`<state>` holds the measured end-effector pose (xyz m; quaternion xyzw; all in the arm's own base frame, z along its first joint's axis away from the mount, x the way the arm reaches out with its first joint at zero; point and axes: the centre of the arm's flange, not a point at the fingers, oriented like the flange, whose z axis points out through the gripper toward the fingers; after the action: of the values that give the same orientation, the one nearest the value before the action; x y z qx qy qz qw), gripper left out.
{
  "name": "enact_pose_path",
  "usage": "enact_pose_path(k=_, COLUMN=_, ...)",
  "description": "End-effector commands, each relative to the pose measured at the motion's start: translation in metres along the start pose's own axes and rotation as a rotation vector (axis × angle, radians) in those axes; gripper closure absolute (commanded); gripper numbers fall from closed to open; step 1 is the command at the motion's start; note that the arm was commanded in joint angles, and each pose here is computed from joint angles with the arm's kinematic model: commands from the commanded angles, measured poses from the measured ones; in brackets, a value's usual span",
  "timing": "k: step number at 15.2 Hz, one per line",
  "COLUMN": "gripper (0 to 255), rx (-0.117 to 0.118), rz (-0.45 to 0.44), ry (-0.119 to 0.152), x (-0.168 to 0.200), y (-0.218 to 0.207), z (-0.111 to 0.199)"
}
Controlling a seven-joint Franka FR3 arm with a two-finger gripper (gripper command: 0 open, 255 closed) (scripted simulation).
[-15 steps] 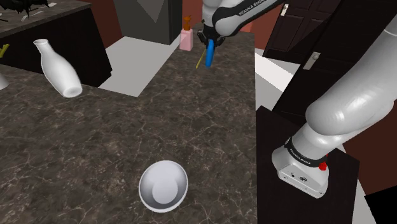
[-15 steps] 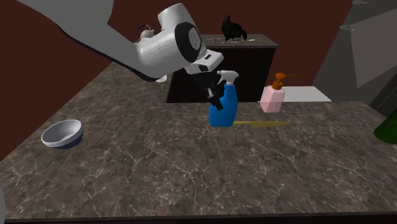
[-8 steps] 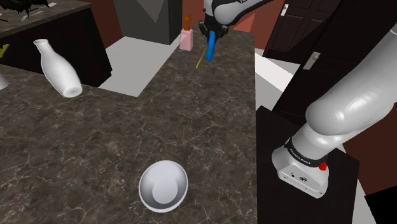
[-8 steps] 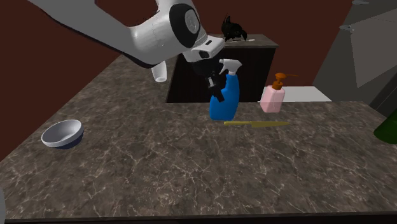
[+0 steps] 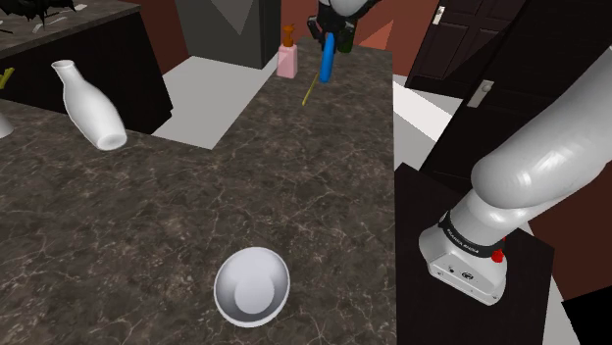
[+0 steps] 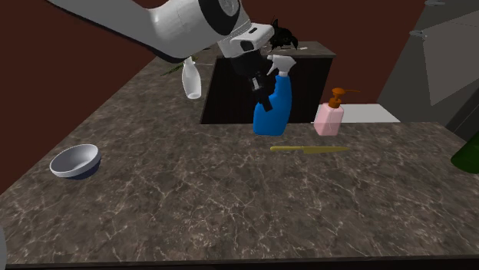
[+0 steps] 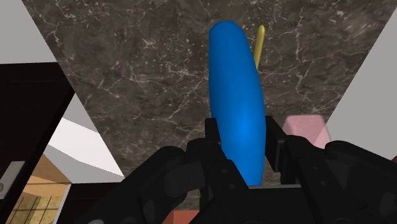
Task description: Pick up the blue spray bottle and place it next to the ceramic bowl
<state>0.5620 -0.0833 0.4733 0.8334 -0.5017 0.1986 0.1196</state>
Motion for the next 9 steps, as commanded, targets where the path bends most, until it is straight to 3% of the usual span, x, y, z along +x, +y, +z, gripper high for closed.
enact_pose_path(k=1, gripper=255, rx=0.000, rz=0.000, ry=0.000, x=0.005, y=0.000, z=-0.010)
enact_pose_path(k=9, gripper=255, rx=0.000, rz=0.000, ry=0.000, x=0.024, y=0.000, z=-0.048)
